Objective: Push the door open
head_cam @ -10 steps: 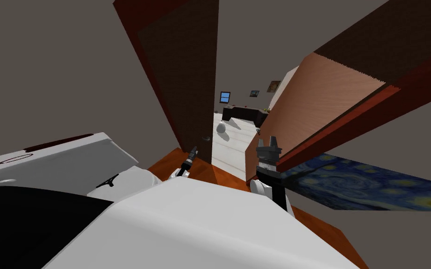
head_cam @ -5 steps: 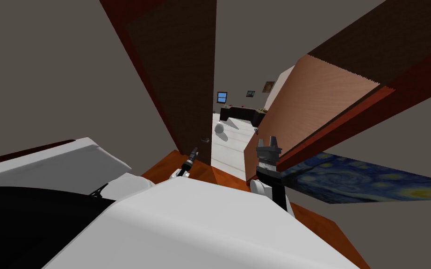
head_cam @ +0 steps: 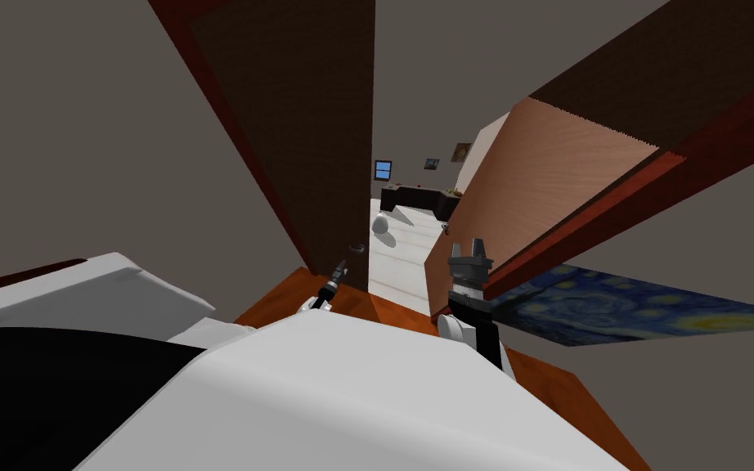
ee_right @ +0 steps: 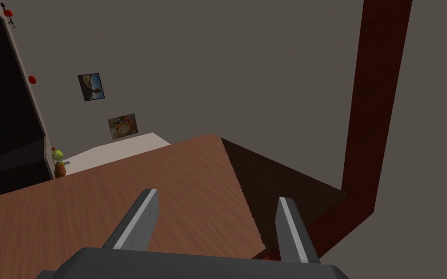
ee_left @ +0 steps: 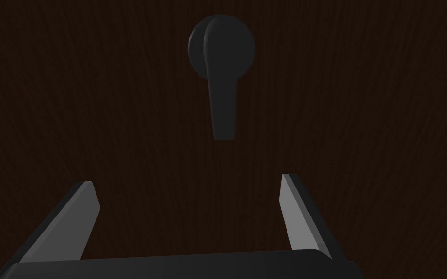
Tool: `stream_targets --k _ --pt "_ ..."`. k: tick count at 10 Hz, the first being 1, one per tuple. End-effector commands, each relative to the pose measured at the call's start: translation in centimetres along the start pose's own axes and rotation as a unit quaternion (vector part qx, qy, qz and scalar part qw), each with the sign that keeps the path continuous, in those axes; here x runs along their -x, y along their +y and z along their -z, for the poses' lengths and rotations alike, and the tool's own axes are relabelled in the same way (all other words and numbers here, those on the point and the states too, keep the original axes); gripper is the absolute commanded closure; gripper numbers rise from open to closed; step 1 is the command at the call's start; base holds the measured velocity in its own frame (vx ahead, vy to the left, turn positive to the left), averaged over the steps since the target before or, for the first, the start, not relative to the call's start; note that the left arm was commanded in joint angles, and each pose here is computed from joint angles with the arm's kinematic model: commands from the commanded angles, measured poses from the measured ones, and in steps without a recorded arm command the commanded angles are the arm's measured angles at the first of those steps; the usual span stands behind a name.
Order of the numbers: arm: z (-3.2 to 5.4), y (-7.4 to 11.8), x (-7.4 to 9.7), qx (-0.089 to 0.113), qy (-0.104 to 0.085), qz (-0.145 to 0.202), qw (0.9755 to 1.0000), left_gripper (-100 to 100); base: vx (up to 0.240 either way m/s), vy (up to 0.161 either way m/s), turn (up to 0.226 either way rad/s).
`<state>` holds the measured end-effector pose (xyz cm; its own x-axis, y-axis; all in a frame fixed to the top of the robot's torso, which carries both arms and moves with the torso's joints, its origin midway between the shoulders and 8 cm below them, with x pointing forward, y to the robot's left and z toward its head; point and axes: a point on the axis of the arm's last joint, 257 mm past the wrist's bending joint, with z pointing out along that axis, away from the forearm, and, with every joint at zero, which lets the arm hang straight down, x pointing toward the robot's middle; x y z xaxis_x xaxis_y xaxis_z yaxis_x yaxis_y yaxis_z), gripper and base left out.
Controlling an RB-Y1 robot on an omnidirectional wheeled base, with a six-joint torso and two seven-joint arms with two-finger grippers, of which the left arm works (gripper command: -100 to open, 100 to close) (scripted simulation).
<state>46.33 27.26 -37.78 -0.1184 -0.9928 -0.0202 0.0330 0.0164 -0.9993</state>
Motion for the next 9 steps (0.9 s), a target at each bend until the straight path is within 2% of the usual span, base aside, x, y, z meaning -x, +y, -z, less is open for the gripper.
stream_targets --k 1,4,9 --pt "0.07 0.64 -0.09 0.007 0.002 0.005 1.0 -100 0.063 0.059 -0.098" --pt "0.1 0.91 -0.19 0.009 0.001 0.006 0.9999 -100 0.067 0.041 -0.053" --pt "0.18 1.17 -0.33 0.01 -0.006 0.007 0.9999 -100 0.183 -0.01 -0.028"
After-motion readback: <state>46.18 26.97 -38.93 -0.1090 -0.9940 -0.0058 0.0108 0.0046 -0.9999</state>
